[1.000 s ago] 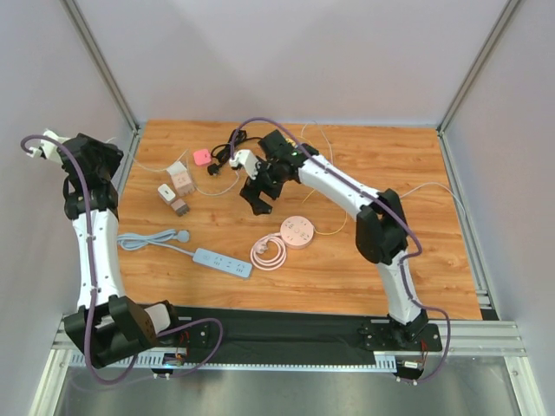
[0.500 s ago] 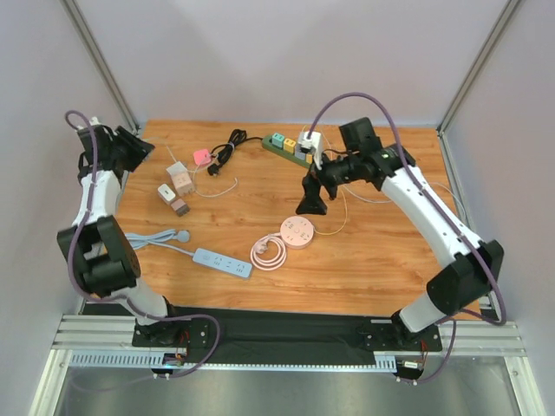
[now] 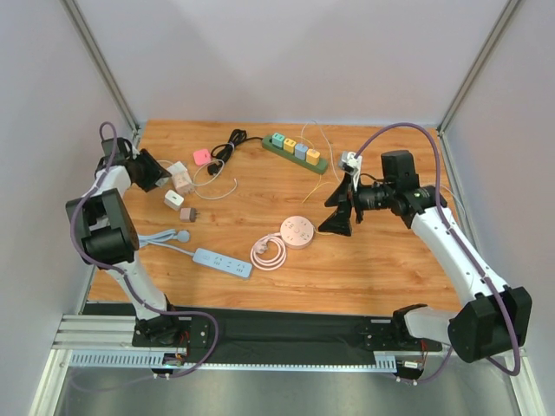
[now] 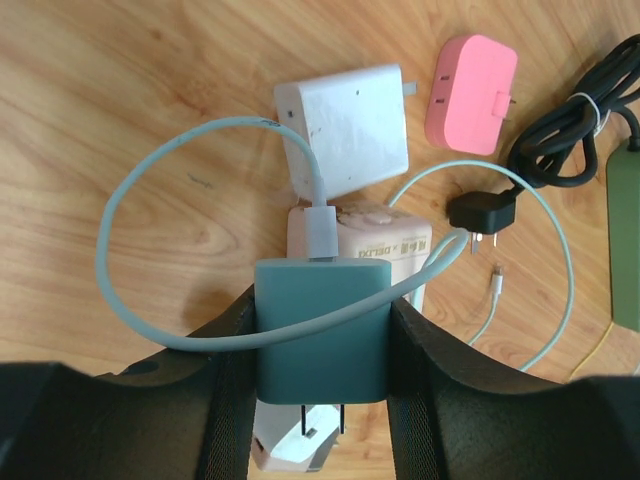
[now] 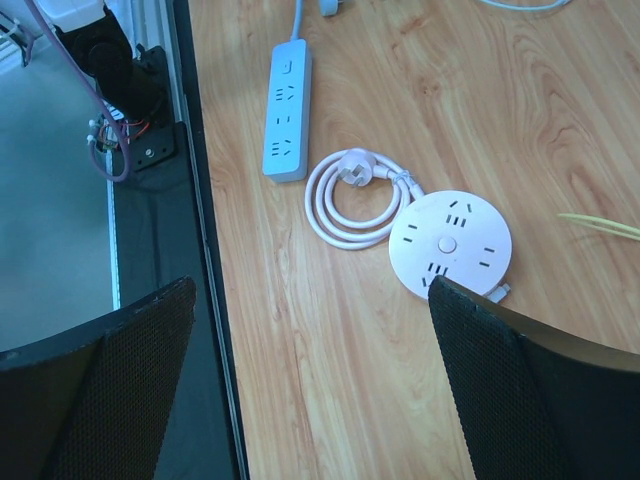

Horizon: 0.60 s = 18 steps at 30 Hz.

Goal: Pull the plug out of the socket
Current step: Place the plug at the corner of the board.

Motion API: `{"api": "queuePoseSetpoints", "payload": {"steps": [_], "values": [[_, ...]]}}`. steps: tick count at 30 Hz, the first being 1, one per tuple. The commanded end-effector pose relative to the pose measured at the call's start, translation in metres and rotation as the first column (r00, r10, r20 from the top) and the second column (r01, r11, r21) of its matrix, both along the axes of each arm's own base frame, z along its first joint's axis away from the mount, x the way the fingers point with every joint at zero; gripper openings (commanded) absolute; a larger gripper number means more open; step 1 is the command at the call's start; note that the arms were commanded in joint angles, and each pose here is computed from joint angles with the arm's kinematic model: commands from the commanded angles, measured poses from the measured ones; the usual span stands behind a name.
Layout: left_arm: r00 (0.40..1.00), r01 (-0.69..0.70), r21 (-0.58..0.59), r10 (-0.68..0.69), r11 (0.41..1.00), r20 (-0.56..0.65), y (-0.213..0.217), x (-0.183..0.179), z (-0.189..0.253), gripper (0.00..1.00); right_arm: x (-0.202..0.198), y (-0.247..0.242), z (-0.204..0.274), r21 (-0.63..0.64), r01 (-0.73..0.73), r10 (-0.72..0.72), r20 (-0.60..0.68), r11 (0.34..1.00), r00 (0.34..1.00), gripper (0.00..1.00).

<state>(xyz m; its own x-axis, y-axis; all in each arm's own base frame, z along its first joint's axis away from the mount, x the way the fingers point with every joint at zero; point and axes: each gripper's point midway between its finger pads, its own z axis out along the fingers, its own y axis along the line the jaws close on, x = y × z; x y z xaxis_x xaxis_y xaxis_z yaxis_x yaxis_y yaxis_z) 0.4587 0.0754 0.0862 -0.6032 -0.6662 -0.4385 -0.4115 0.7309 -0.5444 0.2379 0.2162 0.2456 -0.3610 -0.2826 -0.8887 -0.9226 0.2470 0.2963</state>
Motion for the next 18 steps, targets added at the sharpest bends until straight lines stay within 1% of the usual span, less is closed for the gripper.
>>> {"api": "queuePoseSetpoints", "payload": {"steps": [1, 2, 4, 5, 7, 8, 10, 12, 13, 14, 15, 17, 18], "values": [[0.999, 0.041, 0.057, -0.042, 0.998, 0.000, 0.003, 0.011, 0.003, 0.25, 0.001, 0.006, 0.020, 0.095, -0.046, 0.037, 0.092, 0.994, 0.995, 1.00], [0.999, 0.050, 0.057, -0.049, 0.997, -0.009, 0.002, 0.010, 0.000, 0.33, 0.003, 0.006, 0.018, 0.092, -0.045, 0.036, 0.095, 0.995, 0.995, 1.00], [0.997, 0.072, 0.062, -0.071, 0.996, -0.020, -0.004, 0.011, -0.002, 0.41, 0.003, 0.005, 0.015, 0.088, -0.045, 0.038, 0.082, 0.995, 0.996, 1.00], [0.997, 0.079, 0.070, -0.078, 0.994, -0.022, -0.005, 0.011, -0.003, 0.48, 0.003, 0.005, 0.013, 0.088, -0.046, 0.040, 0.076, 0.995, 0.996, 1.00], [0.996, 0.087, 0.085, -0.085, 0.993, -0.022, -0.007, 0.010, -0.001, 0.54, 0.003, 0.004, 0.011, 0.093, -0.049, 0.043, 0.065, 0.994, 0.997, 1.00], [0.996, 0.087, 0.095, -0.085, 0.992, -0.019, -0.006, 0.010, 0.001, 0.58, 0.003, 0.004, 0.011, 0.094, -0.050, 0.044, 0.062, 0.994, 0.997, 1.00], [0.996, 0.088, 0.110, -0.087, 0.990, -0.011, -0.006, 0.009, 0.005, 0.61, 0.004, 0.001, 0.012, 0.096, -0.045, 0.038, 0.067, 0.994, 0.997, 1.00], [0.995, 0.096, 0.131, -0.096, 0.987, -0.008, -0.005, 0.007, 0.008, 0.68, 0.005, -0.001, 0.012, 0.097, -0.038, 0.031, 0.071, 0.995, 0.997, 1.00], [0.995, 0.099, 0.139, -0.100, 0.985, -0.001, -0.004, 0.005, 0.012, 0.72, 0.006, -0.003, 0.013, 0.096, -0.033, 0.026, 0.073, 0.995, 0.997, 1.00], [0.995, 0.100, 0.150, -0.102, 0.984, 0.003, -0.004, 0.004, 0.014, 0.84, 0.006, -0.004, 0.014, 0.098, -0.031, 0.023, 0.077, 0.995, 0.997, 1.00], [0.994, 0.108, 0.163, -0.111, 0.981, 0.009, -0.003, 0.003, 0.017, 0.91, 0.007, -0.005, 0.014, 0.097, -0.025, 0.018, 0.076, 0.995, 0.997, 1.00], [0.993, 0.109, 0.182, -0.117, 0.977, 0.031, -0.003, -0.001, 0.026, 1.00, 0.008, -0.008, 0.015, 0.097, -0.016, 0.008, 0.083, 0.995, 0.996, 1.00], [0.992, 0.108, 0.195, -0.118, 0.975, 0.041, -0.002, -0.002, 0.030, 1.00, 0.009, -0.009, 0.014, 0.092, -0.009, 0.001, 0.086, 0.996, 0.996, 1.00]]}}
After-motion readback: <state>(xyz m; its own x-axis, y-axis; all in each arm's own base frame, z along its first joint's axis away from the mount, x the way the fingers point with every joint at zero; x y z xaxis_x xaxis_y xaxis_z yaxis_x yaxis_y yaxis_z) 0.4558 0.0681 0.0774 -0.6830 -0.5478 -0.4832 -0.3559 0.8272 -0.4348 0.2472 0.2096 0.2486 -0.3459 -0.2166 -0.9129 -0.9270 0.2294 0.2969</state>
